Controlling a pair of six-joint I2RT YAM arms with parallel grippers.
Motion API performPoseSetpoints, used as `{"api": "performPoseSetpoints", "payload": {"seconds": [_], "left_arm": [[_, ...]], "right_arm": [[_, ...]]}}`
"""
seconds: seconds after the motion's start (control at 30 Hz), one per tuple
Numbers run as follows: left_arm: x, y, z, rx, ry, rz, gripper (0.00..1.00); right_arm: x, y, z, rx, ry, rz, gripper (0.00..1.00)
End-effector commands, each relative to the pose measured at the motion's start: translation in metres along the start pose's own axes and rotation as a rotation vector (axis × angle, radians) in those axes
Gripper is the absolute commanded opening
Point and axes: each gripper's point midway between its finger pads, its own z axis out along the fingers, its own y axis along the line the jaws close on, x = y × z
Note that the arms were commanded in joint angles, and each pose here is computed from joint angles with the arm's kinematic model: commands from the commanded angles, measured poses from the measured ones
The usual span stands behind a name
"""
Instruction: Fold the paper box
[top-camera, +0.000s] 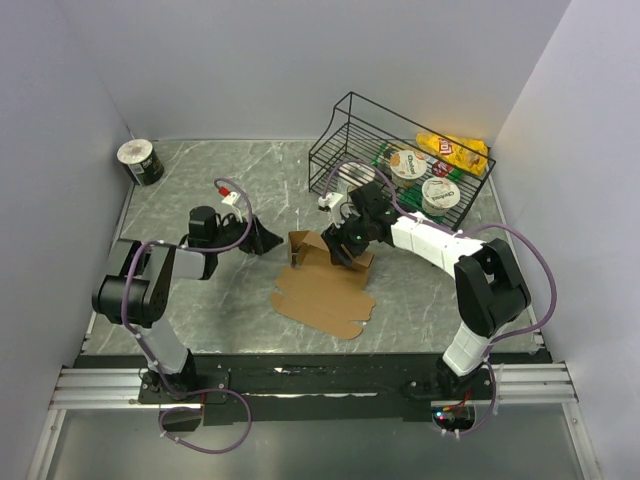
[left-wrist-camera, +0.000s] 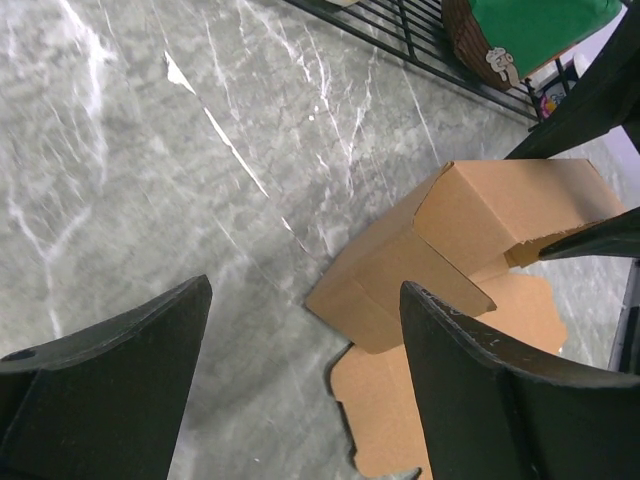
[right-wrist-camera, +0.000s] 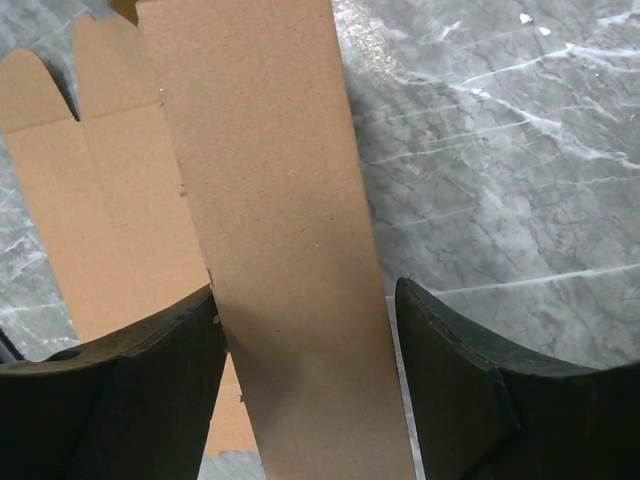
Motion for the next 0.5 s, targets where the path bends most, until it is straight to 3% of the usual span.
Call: {"api": "performPoseSetpoints", "payload": {"seconds": [0.0, 0.2, 0.47], "left_arm": [[-0.015, -0.006, 0.003, 0.003, -0.086, -0.017, 0.81], [-0.047, -0.035, 0.0, 0.061, -0.202, -0.033, 0.85], [-0.042, -0.054, 0.027, 0.093, -0.126, 0.036, 0.9]], "right_arm": [[-0.011, -0.011, -0.001, 0.048, -0.016, -0.031, 0.71], [-0.003, -0.012, 0.006, 0.096, 0.021, -0.055, 0.7], [0.005, -0.016, 0.011, 0.173, 0.043, -0.081, 0.69]]}}
